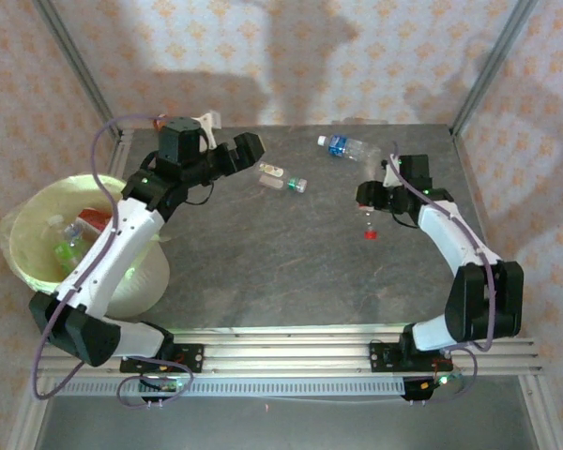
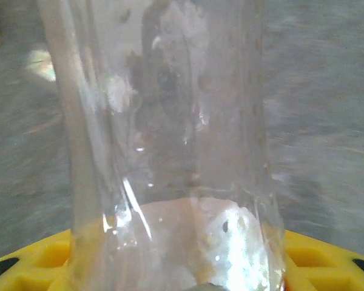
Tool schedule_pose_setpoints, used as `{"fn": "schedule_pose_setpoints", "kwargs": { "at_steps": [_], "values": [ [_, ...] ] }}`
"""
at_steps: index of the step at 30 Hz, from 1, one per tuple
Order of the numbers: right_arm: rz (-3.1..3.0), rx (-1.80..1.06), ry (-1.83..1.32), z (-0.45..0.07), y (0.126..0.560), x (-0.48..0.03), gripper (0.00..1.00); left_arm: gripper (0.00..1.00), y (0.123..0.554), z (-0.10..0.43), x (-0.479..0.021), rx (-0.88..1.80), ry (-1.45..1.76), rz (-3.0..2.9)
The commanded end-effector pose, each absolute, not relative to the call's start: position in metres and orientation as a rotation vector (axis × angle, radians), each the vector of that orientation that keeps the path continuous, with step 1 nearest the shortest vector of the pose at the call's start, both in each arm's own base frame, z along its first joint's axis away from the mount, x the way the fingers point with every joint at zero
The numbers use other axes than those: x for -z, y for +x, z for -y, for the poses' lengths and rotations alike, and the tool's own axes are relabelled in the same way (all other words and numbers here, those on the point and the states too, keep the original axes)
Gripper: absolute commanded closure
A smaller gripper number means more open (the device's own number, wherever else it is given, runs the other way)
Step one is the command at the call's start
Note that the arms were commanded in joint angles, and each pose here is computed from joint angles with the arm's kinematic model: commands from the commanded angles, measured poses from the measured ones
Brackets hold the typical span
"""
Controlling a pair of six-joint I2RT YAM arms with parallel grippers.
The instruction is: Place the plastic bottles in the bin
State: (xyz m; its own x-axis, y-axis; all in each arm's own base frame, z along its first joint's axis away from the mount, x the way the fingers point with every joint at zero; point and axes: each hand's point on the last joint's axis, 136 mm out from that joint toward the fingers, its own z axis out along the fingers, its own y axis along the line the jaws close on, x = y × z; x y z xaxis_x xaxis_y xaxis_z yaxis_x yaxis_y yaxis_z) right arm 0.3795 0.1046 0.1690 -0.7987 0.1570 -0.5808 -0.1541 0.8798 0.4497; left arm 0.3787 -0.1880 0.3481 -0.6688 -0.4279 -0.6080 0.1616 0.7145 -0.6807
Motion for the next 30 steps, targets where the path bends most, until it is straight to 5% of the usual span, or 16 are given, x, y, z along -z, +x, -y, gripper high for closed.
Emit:
{"fn": "schedule_pose_setpoints", "kwargs": {
  "at_steps": [1, 9, 24, 30],
  "values": [
    [-2.262, -0.886, -0.184, -0.152, 0.368, -0.206, 0.65, 0.0, 0.375, 0.212, -0.362, 1.063, -0.081, -2.051],
    [-2.059, -1.149, -0.454, -0.224, 0.342, -0.253, 0.65, 0.0, 0.371, 0.248, -0.36, 1.268, 0.078, -2.018],
    [-1.94, -1.437, -0.734, -0.297, 0.303, -0.3, 0.63, 0.0, 0.389, 0.271, -0.342, 1.207, 0.128, -1.996],
    [-1.898, -1.497, -0.738, -0.305, 0.296, -0.313, 0.62, 0.14, 0.387, 0.284, -0.339, 1.26, 0.171, -1.974]
  ]
}}
